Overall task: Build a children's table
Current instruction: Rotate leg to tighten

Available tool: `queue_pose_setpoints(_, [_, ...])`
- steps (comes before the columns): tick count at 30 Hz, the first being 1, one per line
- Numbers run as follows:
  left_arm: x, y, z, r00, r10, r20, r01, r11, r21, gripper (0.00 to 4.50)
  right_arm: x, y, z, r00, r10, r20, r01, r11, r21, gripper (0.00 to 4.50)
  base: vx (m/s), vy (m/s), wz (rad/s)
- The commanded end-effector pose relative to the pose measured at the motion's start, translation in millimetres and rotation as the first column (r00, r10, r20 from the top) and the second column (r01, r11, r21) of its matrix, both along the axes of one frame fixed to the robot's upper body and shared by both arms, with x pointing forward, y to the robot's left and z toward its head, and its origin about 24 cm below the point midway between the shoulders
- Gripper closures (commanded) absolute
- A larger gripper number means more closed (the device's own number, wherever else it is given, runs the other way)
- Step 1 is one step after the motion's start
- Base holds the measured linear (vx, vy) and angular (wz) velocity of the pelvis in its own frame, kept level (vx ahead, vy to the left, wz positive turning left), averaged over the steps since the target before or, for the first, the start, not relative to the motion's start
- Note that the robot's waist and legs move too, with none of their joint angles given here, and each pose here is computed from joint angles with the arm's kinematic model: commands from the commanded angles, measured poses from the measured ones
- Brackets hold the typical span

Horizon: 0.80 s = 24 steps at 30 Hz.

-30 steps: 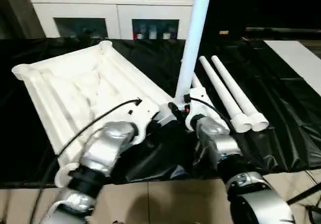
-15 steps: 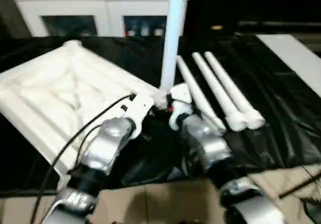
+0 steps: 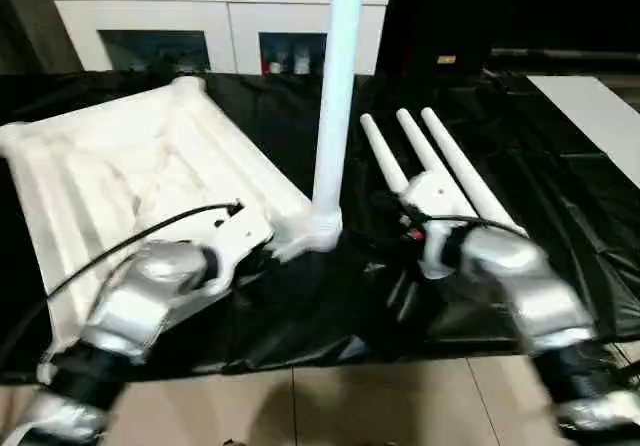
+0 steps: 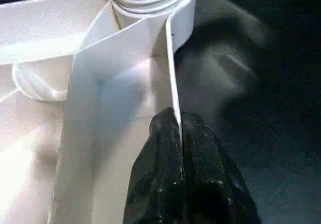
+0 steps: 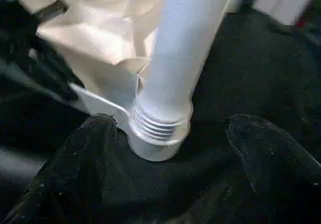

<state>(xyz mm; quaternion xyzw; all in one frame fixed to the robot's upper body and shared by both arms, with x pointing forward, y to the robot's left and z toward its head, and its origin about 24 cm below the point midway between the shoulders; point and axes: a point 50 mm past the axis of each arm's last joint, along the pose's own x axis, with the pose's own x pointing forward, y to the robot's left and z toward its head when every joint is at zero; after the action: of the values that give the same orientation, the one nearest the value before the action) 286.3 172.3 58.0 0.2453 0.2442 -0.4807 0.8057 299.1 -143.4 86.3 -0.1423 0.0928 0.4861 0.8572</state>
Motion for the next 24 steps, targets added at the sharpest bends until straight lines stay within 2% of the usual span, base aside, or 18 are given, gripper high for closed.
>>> queue_pose_setpoints(1, [-11.8,-16,-4.9,0.983,-0.171,-0.060,0.171,0.985,-0.004,4.50,-4.3,0.3,2.8,0.997,0.081,-0.021,-0.081,0.997,-0.011,0.54,0.000,0.000,0.00])
queue_pose_setpoints(10, [-7.1,-24,-0.6,0.971,-0.236,-0.037,0.236,0.972,-0.005,4.50,-8.1,1.1,-7.9,0.968,0.228,-0.107,-0.236,0.969,-0.067,0.54,0.000,0.000,0.00])
queue_pose_setpoints(13, [-5.6,-29,1.1,0.963,-0.267,-0.027,0.267,0.964,-0.008,4.50,6.4,5.4,-20.3,0.980,0.180,-0.088,-0.193,0.969,-0.158,0.54,0.000,0.000,0.00])
queue_pose_setpoints(14, [-5.3,-29,1.0,0.963,-0.269,-0.027,0.269,0.963,-0.005,4.50,8.1,6.0,-21.4,0.980,0.178,-0.088,-0.190,0.968,-0.163,0.54,0.000,0.000,0.00])
queue_pose_setpoints(16, [-4.8,-29,0.8,0.962,-0.273,-0.026,0.273,0.962,0.000,4.50,10.9,7.3,-22.9,0.981,0.174,-0.088,-0.187,0.968,-0.165,0.54,0.000,0.000,0.00])
queue_pose_setpoints(20, [-4.1,-29,0.3,0.960,-0.277,-0.023,0.278,0.961,0.006,4.50,16.2,10.5,-22.8,0.984,0.151,-0.093,-0.161,0.980,-0.116,0.54,0.000,0.000,0.00])
queue_pose_setpoints(24, [-1.9,-29,0.1,0.959,-0.284,-0.018,0.284,0.959,0.016,4.50,17.3,11.3,-27.3,0.982,0.158,-0.106,-0.169,0.979,-0.112,0.54,0.000,0.000,0.00])
